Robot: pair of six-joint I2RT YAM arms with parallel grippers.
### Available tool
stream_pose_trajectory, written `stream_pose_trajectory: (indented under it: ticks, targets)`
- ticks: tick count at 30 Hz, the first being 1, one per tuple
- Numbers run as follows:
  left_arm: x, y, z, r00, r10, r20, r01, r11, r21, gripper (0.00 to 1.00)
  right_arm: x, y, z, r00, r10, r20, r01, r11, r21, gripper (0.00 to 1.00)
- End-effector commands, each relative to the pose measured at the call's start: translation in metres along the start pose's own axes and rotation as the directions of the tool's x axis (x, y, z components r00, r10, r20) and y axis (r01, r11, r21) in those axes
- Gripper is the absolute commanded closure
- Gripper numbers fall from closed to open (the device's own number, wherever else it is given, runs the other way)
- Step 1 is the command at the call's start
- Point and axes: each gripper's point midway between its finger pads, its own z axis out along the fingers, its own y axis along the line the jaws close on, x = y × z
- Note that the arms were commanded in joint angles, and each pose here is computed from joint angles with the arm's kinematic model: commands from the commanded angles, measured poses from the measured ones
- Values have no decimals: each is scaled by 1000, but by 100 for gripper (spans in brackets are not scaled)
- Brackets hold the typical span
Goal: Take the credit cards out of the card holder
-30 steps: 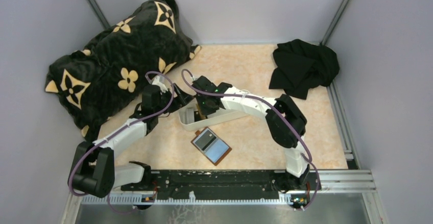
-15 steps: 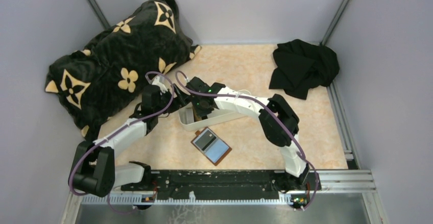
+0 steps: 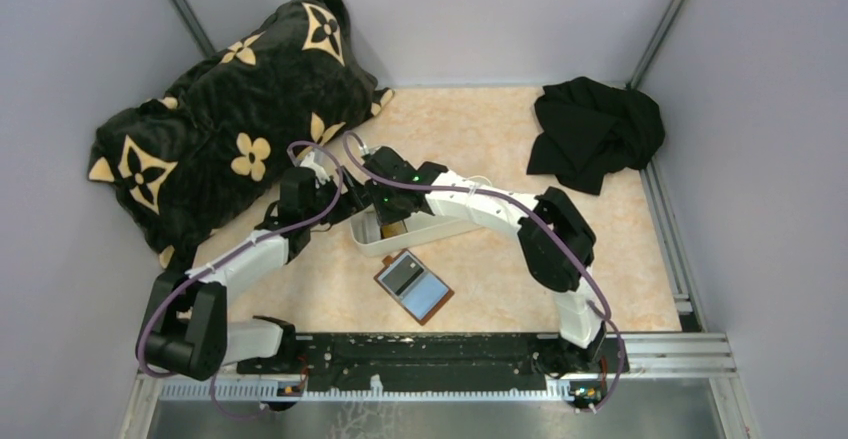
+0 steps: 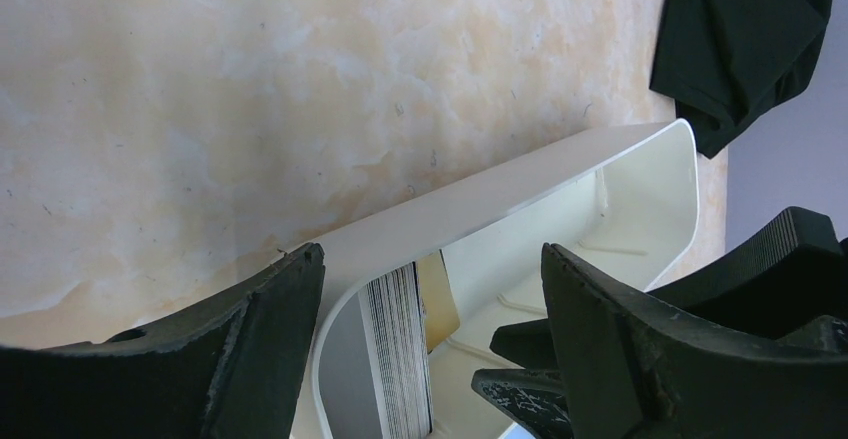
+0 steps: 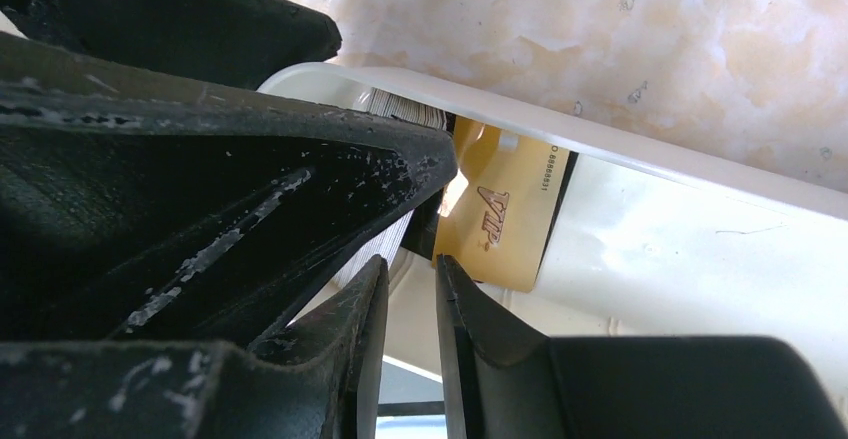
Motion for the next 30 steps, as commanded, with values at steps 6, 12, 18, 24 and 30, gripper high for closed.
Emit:
stream_pose_trajectory:
  ticks: [6, 12, 18, 24, 30]
  targets:
    - [2, -27, -5, 999, 29, -34, -25, 994, 108, 14, -31, 17, -36, 983, 37, 178, -24, 997, -74, 77]
    - [-33, -51, -37, 976, 140, 168, -157, 983, 97, 13, -45, -14, -107, 887, 104, 451, -65, 993, -100, 81]
    - [-48, -82, -70, 954, 212, 212, -248, 955, 163, 14, -21, -36, -149, 830, 105, 548, -39, 990, -132, 78]
    - [10, -101, -77, 949, 290, 128, -315, 906, 282, 21, 51, -15, -121, 903, 72, 424, 26, 975, -220, 79]
    - [16, -95, -80, 960, 235, 152, -266, 934, 237, 24, 113, 39, -93, 948, 10, 317, 74, 965, -251, 100]
